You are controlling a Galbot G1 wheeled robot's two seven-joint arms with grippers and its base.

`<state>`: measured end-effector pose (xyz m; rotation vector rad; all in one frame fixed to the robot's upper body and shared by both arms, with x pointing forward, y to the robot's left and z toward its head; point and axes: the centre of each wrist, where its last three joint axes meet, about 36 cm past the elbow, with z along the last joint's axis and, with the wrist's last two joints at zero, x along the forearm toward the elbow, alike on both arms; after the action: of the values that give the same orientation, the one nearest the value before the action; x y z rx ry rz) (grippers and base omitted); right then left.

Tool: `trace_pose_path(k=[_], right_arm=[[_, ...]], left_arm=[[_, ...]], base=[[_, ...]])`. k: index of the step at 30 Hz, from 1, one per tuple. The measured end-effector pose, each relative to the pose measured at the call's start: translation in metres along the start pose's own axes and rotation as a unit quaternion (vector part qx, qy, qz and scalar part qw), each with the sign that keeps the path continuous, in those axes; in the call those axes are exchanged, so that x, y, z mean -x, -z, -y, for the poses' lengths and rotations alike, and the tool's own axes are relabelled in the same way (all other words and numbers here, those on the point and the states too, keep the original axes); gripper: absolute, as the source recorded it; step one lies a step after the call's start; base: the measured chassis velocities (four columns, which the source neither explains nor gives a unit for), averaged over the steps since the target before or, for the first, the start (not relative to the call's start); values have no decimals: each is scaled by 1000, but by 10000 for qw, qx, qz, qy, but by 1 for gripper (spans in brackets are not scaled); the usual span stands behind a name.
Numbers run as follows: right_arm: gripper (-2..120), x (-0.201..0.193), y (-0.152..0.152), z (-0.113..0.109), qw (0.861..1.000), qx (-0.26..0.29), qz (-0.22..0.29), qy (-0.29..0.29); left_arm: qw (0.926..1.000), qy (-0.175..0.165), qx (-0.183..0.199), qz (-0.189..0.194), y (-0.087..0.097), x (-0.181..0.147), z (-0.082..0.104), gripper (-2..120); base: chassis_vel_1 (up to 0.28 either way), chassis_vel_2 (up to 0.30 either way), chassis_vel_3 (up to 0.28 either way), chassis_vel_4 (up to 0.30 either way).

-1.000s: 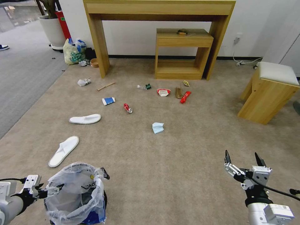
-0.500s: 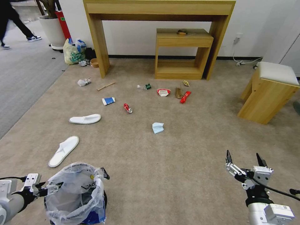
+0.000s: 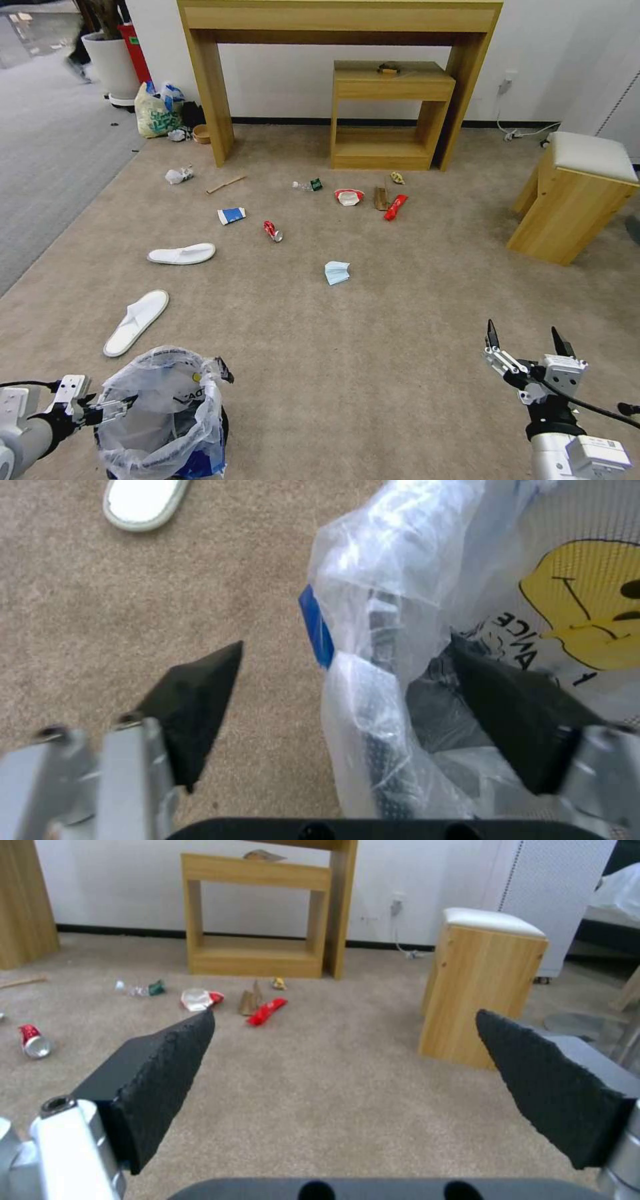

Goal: Pick up the trash bin and place the garbage on the floor into it.

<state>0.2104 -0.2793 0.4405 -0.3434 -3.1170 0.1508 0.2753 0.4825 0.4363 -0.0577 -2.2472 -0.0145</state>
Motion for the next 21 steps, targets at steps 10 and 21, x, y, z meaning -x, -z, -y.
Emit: trace_pose_path(k=[10,21], right_arm=[[100,0,-1,0,10000,28,13,-19],[100,1,-1,0,10000,39,10,-90]], left_arm=[[10000,-28,-11,-19,-2,3,2,42],[9999,-102,-67,-8,-4,3,2,6]], base=[[0,0,0,0],[0,0,0,0]])
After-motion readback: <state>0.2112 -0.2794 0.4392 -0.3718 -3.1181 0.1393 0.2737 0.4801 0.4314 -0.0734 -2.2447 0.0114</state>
